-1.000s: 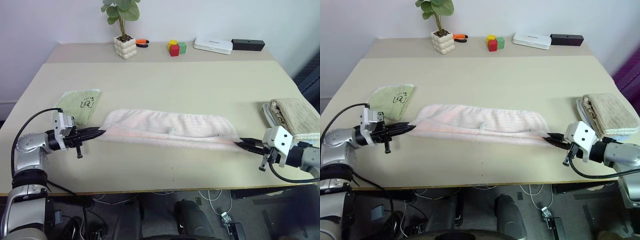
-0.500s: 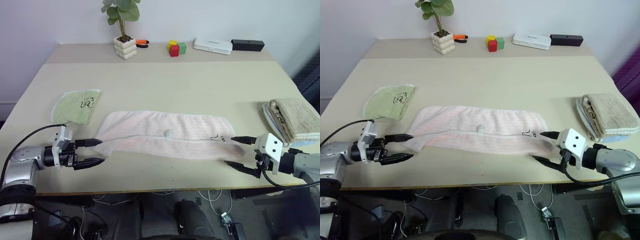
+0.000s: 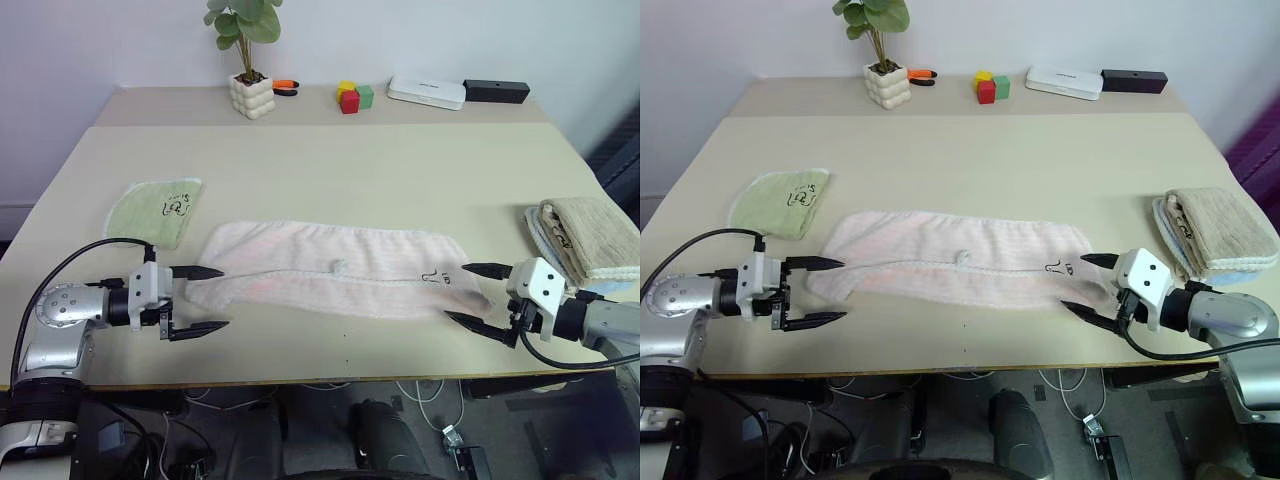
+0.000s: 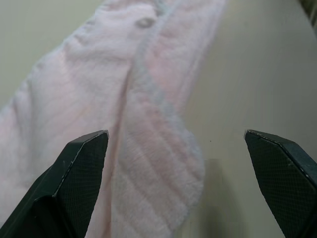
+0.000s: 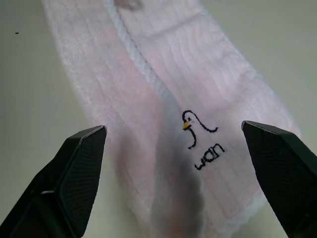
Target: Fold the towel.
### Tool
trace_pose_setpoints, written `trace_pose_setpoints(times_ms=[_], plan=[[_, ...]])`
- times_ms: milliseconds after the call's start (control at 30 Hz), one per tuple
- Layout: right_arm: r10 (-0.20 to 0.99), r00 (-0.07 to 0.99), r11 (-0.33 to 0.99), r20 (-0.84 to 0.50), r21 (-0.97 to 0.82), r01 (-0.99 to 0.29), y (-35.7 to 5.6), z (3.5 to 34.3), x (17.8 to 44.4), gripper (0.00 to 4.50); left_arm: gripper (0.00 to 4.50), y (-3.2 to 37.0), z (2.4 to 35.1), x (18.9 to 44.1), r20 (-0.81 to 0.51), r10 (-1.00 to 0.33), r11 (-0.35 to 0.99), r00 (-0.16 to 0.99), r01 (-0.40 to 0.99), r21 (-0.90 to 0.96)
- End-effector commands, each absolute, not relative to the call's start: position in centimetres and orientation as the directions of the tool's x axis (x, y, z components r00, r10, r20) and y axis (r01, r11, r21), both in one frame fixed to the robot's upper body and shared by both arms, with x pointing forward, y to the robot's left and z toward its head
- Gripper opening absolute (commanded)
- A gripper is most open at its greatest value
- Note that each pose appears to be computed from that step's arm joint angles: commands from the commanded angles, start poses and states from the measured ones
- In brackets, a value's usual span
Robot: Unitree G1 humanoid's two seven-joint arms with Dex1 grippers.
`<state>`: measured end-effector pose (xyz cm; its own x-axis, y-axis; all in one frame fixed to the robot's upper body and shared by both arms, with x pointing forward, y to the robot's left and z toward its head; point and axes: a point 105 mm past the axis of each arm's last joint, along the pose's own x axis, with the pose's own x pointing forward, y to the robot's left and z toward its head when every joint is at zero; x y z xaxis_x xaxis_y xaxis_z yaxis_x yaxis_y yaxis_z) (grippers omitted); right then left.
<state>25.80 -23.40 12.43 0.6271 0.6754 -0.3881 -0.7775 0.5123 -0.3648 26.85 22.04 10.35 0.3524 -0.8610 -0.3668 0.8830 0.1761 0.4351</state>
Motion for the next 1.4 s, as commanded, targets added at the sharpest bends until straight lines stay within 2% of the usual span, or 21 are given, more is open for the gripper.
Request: trace_pose_setpoints(times_ms=[33, 167, 300, 333, 400, 500, 633, 867, 1000, 1333, 1367, 1400], plan=[[0.688, 0.634, 0.504, -0.354, -0.395, -0.768, -22.9, 13.4, 26.0, 4.46, 4.50, 21.7, 10.5, 26.9, -0.409, -0.826, 0.110, 0.388, 0.822, 0.558], [0.688, 0.637, 0.505, -0.348, -0.401, -0.765, -22.8, 13.6, 26.2, 4.46, 4.50, 21.7, 9.5, 27.4, -0.433, -0.772, 0.103, 0.465, 0.764, 0.636], [0.690, 0.636, 0.504, -0.345, -0.401, -0.765, -22.8, 13.6, 26.2, 4.46, 4.50, 21.7, 9.2, 28.4, -0.393, -0.740, 0.162, 0.545, 0.712, 0.683], [0.691, 0.636, 0.504, -0.344, -0.401, -0.765, -22.8, 13.6, 26.2, 4.49, 4.25, 21.2, 9.1, 28.3, -0.386, -0.750, 0.160, 0.537, 0.714, 0.682], [0.691, 0.635, 0.503, -0.344, -0.402, -0.765, -22.7, 13.7, 26.3, 4.50, 3.69, 20.7, 8.9, 28.1, -0.379, -0.761, 0.153, 0.527, 0.714, 0.684], [0.692, 0.635, 0.502, -0.344, -0.403, -0.765, -22.7, 13.7, 26.4, 4.50, 2.26, 20.6, 9.0, 28.0, -0.370, -0.766, 0.153, 0.526, 0.708, 0.690], [0.691, 0.635, 0.499, -0.346, -0.408, -0.765, -22.9, 13.8, 26.5, 4.50, 0.08, 21.1, 9.1, 27.8, -0.378, -0.762, 0.159, 0.526, 0.717, 0.678], [0.699, 0.627, 0.485, -0.345, -0.415, -0.770, -22.7, 14.1, 26.7, 4.50, 0.03, 21.9, 10.3, 27.5, -0.350, -0.777, 0.171, 0.523, 0.710, 0.683], [0.700, 0.623, 0.478, -0.350, -0.419, -0.772, -22.9, 14.5, 26.8, 4.50, 0.03, 21.8, 10.2, 26.7, -0.348, -0.803, 0.131, 0.483, 0.713, 0.689], [0.659, 0.581, 0.504, -0.477, -0.293, -0.812, -24.0, 13.3, 27.1, 4.50, 0.03, 21.5, 9.4, 26.2, -0.360, -0.820, 0.091, 0.444, 0.723, 0.685], [0.662, 0.575, 0.503, -0.480, -0.283, -0.816, -24.0, 13.3, 27.2, 3.96, 0.00, 21.5, 9.3, 26.2, -0.361, -0.820, 0.091, 0.444, 0.723, 0.685], [0.659, 0.562, 0.496, -0.500, -0.274, -0.824, -24.1, 13.1, 27.1, 3.64, 0.00, 21.4, 9.4, 26.2, -0.359, -0.820, 0.092, 0.446, 0.721, 0.686]])
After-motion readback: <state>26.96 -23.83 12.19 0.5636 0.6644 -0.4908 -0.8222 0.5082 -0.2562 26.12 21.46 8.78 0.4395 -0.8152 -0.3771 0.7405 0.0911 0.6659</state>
